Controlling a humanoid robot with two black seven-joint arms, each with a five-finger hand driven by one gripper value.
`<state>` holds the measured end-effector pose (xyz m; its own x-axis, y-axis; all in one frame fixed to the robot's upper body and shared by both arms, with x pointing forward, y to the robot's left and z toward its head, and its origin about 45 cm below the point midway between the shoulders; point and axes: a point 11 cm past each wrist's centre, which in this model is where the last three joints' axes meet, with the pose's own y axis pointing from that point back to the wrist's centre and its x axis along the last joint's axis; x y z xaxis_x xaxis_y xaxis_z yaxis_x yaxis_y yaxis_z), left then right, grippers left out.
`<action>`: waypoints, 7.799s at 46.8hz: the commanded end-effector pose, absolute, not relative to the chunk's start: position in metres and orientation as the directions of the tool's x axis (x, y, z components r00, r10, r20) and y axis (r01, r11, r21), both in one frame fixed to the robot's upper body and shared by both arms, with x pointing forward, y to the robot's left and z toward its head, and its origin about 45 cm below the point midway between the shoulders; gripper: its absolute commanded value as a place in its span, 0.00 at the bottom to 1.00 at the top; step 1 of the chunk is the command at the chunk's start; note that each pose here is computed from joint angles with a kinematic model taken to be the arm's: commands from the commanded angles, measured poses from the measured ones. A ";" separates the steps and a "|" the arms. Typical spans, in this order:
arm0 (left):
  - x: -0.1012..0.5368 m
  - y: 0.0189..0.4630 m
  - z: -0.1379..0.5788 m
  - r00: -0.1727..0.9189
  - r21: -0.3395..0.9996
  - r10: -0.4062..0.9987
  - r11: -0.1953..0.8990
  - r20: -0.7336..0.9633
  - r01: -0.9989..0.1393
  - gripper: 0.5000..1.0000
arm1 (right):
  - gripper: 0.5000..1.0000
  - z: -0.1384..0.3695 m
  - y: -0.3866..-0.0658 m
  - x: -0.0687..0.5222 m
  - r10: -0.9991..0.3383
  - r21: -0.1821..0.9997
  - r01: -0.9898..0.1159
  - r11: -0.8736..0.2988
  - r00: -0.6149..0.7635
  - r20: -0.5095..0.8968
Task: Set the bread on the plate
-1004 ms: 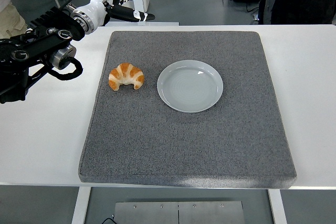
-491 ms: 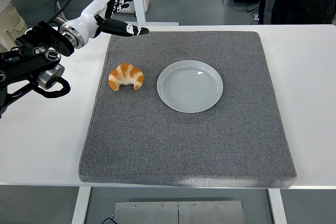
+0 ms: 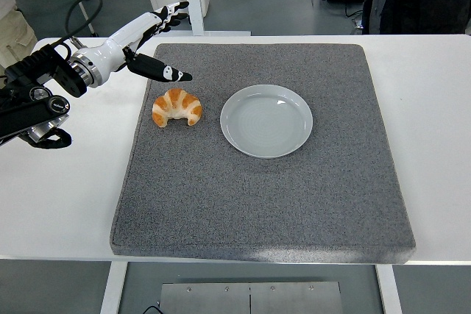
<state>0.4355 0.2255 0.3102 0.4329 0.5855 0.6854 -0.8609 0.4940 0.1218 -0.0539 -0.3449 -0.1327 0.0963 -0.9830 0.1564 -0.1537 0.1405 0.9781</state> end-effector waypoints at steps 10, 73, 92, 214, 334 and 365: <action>0.433 0.231 0.291 0.466 0.247 0.414 0.480 0.782 -0.842 0.95 | 1.00 -0.133 -0.345 -0.054 -0.983 0.978 -0.154 0.141 0.096 0.156; 0.447 0.236 0.221 0.402 0.304 0.162 0.426 0.901 -0.852 0.95 | 1.00 -0.133 -0.345 -0.054 -0.983 0.978 -0.154 0.141 0.096 0.156; 0.454 0.221 0.216 0.389 0.282 0.161 0.452 0.907 -0.846 0.95 | 1.00 -0.133 -0.345 -0.054 -0.983 0.978 -0.154 0.141 0.096 0.156; 0.496 0.196 0.337 0.159 0.042 0.174 0.535 0.972 -0.844 0.00 | 1.00 -0.133 -0.345 -0.054 -0.983 0.978 -0.154 0.141 0.096 0.156; 0.451 0.048 0.240 0.345 0.255 -0.027 0.730 0.938 -0.634 0.00 | 1.00 -0.133 -0.345 -0.054 -0.983 0.978 -0.154 0.141 0.096 0.156; 0.449 0.066 0.211 0.364 0.282 -0.033 0.699 0.931 -0.658 0.00 | 1.00 -0.133 -0.345 -0.054 -0.983 0.978 -0.154 0.141 0.096 0.156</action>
<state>0.4497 0.0646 0.2146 0.3583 -0.0328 0.9330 -0.6570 0.7012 0.2769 -0.0539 -0.3449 -0.1327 0.0959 -0.9830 0.1564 -0.1538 0.1406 0.9780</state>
